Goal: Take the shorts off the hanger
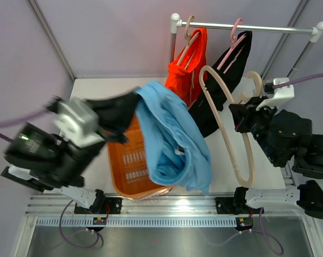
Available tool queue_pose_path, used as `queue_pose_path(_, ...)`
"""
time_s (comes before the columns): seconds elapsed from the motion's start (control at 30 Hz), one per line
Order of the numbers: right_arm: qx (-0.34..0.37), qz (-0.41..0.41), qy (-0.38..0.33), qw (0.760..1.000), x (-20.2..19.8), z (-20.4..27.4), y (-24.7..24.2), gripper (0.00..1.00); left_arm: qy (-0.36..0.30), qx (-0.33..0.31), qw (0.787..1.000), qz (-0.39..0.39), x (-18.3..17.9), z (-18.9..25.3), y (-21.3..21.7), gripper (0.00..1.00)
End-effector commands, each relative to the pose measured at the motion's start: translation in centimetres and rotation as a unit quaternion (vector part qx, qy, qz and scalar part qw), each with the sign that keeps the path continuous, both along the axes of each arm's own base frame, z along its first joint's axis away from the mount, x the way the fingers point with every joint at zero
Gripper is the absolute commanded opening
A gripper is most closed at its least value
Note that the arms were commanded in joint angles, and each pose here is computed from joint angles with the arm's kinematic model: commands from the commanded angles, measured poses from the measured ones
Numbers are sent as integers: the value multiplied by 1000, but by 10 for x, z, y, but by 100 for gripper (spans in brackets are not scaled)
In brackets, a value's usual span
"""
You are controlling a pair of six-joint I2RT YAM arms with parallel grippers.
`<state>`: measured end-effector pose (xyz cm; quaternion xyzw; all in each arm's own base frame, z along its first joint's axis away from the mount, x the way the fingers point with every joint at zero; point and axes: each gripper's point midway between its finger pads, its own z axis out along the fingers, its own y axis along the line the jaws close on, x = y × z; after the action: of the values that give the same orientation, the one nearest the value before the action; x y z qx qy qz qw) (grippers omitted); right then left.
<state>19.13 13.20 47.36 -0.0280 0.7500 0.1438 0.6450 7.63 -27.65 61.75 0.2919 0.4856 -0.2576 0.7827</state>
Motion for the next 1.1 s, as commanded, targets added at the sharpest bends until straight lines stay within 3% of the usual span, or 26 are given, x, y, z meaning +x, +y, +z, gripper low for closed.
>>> queue_pose_path(0.0,9,-32,10,999,-2,-8,-21,0,4,-171,981,87,49,84,129,0)
queue_pose_path(0.23,9,-39,13,999,-6,-15,-34,0,6,-204,972,115,66,86,180,0)
queue_pose_path(0.37,3,-37,17,999,-5,-17,-31,0,19,-171,978,117,66,51,170,2)
queue_pose_path(0.53,7,-22,25,999,-8,-20,-26,0,36,-97,990,92,53,-16,120,2)
queue_pose_path(0.6,8,-17,25,1000,-8,-19,-24,0,58,-96,990,89,55,-30,108,1)
queue_pose_path(0.63,10,-16,26,1000,-8,-18,-23,0,52,-59,993,91,55,-41,97,1)
queue_pose_path(0.8,14,-2,30,999,-10,-15,-18,0,75,-12,992,100,74,-60,64,0)
queue_pose_path(1.07,22,23,28,999,-13,-6,-10,0,125,-41,983,130,102,-55,81,0)
